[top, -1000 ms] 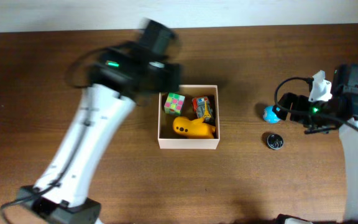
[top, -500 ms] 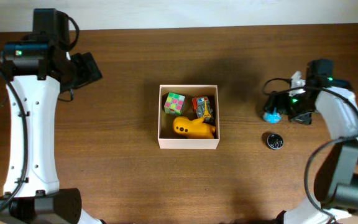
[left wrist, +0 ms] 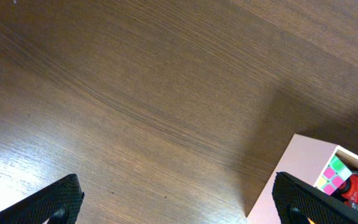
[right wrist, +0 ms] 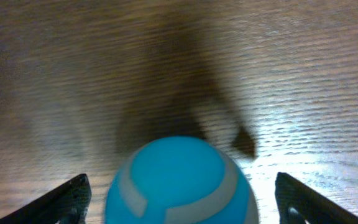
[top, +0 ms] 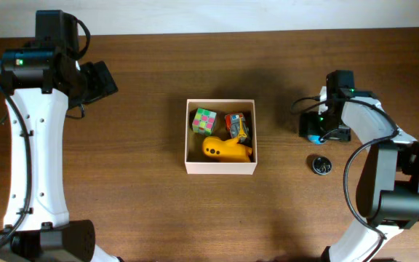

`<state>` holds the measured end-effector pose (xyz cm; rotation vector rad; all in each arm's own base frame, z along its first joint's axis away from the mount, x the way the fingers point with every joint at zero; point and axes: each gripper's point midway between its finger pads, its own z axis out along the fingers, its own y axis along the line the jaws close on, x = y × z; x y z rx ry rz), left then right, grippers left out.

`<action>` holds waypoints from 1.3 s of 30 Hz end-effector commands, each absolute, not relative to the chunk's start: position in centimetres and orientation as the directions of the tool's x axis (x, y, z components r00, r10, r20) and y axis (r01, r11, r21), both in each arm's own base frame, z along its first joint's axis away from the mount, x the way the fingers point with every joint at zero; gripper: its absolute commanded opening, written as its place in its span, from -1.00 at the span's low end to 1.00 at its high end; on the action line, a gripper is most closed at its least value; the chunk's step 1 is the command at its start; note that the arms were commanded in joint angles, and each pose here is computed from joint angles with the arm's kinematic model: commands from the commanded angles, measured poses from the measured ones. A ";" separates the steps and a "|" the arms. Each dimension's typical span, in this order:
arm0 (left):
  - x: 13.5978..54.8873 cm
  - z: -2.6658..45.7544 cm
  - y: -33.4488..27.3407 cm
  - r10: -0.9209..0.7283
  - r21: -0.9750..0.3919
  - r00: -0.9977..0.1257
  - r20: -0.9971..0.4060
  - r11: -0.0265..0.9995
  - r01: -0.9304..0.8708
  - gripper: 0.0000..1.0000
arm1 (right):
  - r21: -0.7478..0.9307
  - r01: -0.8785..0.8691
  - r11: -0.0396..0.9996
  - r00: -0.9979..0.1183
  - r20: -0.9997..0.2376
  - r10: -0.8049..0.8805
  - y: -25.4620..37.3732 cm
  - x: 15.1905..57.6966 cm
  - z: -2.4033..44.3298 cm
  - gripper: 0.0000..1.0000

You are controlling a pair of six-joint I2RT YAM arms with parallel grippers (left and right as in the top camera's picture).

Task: Pack container
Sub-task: 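Grasp the blue ball with the right gripper, then carry the blue ball into the box with the right gripper and release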

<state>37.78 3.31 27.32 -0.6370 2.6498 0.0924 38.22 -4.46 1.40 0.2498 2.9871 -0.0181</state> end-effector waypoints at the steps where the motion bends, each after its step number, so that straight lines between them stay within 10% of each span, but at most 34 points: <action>1: 37.7 28.0 3.5 -0.416 -0.030 -0.804 -0.425 0.894 -0.447 0.99 | -0.029 0.184 0.982 -0.972 -0.153 0.178 -5.4 38.8 0.8 0.72; 8: 37.7 28.0 3.5 -0.415 -0.030 -0.804 -0.425 0.894 -0.446 0.99 | -0.019 0.181 0.983 -0.970 -0.167 0.176 -5.2 39.3 0.6 0.13; 14: 37.7 28.0 3.5 -0.415 -0.030 -0.804 -0.425 0.894 -0.446 0.98 | 0.013 0.175 0.984 -0.974 -0.141 0.175 -4.5 39.0 2.2 0.12; 28: 37.7 28.0 3.5 -0.416 -0.030 -0.804 -0.425 0.894 -0.447 0.99 | 0.125 -0.194 0.973 -0.880 -0.460 -0.116 10.3 40.0 22.2 0.01; 39: 37.7 28.0 3.5 -0.416 -0.030 -0.804 -0.425 0.894 -0.447 0.99 | 0.111 -0.402 0.909 -0.833 -0.456 -0.313 22.6 40.4 16.6 0.02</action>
